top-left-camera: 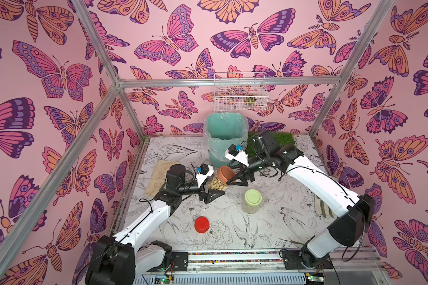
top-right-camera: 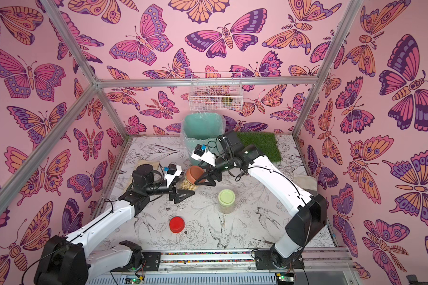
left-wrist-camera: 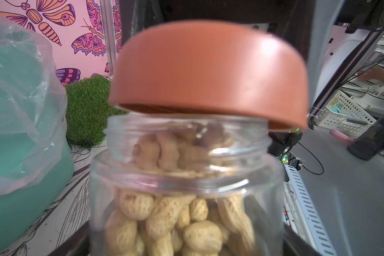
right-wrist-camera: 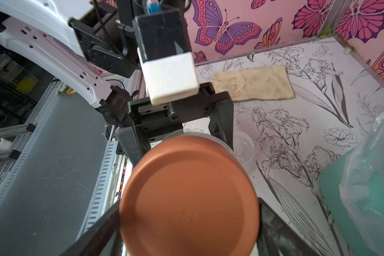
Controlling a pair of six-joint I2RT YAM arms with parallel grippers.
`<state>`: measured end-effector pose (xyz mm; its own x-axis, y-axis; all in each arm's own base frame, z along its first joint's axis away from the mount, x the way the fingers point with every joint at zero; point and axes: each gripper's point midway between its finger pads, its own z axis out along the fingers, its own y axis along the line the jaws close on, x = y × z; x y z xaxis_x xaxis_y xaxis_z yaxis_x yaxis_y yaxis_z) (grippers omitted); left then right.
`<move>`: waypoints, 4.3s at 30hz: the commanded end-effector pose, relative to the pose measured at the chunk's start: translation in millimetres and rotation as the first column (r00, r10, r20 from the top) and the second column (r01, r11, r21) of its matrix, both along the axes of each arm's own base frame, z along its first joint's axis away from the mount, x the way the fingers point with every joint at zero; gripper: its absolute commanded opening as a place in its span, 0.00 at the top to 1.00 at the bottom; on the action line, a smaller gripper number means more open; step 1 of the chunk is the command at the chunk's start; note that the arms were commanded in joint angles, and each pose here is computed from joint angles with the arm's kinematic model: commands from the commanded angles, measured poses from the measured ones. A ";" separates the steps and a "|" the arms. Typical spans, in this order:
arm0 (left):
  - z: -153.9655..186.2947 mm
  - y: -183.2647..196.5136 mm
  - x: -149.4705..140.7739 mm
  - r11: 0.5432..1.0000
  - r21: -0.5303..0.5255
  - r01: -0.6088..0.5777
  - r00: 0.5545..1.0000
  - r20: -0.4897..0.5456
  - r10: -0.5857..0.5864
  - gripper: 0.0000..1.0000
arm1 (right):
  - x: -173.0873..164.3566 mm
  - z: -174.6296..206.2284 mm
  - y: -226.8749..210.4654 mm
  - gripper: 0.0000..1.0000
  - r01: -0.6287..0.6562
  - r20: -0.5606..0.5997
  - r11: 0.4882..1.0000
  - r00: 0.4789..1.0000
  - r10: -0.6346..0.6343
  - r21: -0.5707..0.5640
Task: Empty moldy peanuts from jars
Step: Unscrew the lid from the jar, then place the lid at the center of the board, then pour the moldy peanuts from the jar into the trash bin.
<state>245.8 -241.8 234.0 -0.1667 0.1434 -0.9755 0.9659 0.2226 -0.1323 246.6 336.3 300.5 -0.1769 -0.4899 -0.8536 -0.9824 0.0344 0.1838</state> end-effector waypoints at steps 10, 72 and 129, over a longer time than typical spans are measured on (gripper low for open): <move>48.3 26.0 38.6 0.961 -0.094 -0.261 0.939 0.207 0.276 1.00 | -41.7 31.0 -37.8 1.00 0.218 0.158 0.976 0.964 -0.216 0.004; 118.5 121.1 123.6 0.763 0.045 -0.644 0.685 0.478 0.550 1.00 | -45.2 -89.2 -6.1 0.01 0.537 0.283 0.824 0.830 -0.480 -0.178; 136.3 -22.3 304.1 0.490 0.533 -0.690 0.383 0.843 -0.377 1.00 | 3.5 -40.2 -102.3 0.01 0.764 -0.047 0.614 0.633 -0.773 0.196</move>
<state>545.3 -270.4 339.1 0.4261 0.8886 -0.1699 0.4408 -0.0399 0.8967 248.4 237.5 250.0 -0.4030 -0.0697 -0.9125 -0.6268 0.7476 0.2197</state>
